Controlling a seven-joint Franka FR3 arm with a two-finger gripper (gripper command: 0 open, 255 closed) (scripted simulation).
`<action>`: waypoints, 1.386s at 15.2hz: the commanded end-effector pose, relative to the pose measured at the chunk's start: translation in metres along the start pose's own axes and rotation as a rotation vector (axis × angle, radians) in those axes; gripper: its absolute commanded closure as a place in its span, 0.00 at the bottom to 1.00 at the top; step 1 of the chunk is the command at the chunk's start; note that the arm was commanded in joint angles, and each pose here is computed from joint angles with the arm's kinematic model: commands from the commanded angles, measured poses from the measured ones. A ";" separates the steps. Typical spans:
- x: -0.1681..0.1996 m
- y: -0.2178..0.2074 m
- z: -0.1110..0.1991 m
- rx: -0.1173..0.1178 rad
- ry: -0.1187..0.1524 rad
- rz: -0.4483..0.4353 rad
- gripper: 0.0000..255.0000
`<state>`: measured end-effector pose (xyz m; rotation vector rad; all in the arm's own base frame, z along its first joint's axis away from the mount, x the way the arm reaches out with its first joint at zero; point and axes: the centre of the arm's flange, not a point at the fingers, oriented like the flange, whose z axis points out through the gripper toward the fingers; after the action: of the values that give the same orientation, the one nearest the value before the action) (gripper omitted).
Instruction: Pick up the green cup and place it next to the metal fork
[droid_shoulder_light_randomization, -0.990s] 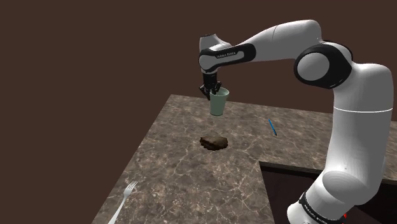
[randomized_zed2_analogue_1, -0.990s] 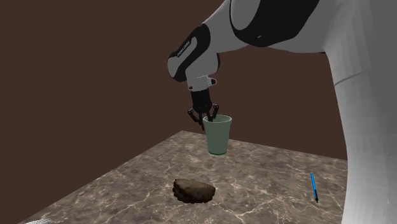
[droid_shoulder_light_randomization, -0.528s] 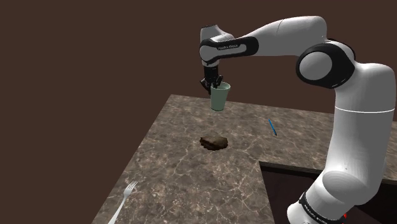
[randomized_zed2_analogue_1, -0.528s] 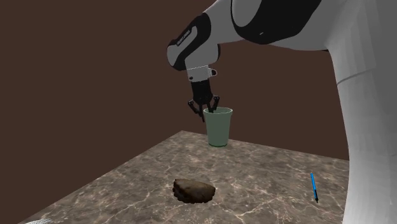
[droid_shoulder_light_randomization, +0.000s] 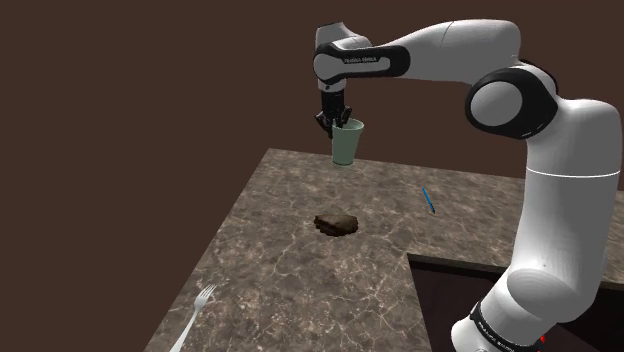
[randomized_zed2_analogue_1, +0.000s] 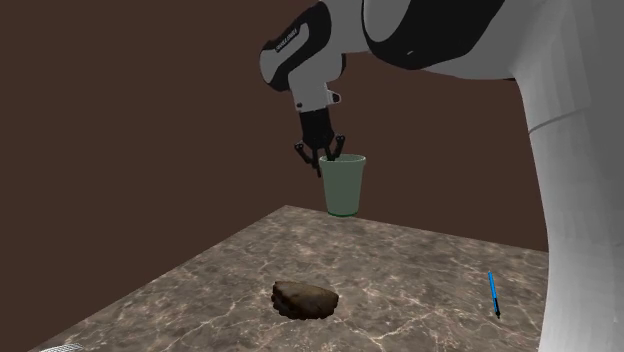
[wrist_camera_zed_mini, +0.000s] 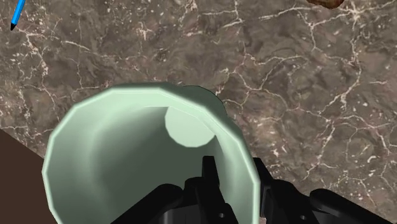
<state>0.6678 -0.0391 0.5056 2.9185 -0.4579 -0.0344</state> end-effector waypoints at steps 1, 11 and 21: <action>0.000 0.003 -0.011 0.000 0.000 0.000 1.00; 0.000 0.013 -0.063 0.000 0.000 0.000 1.00; -0.045 -0.030 -0.095 0.000 0.000 0.000 1.00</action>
<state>0.6482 0.0074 0.5920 2.9192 -0.4561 -0.0362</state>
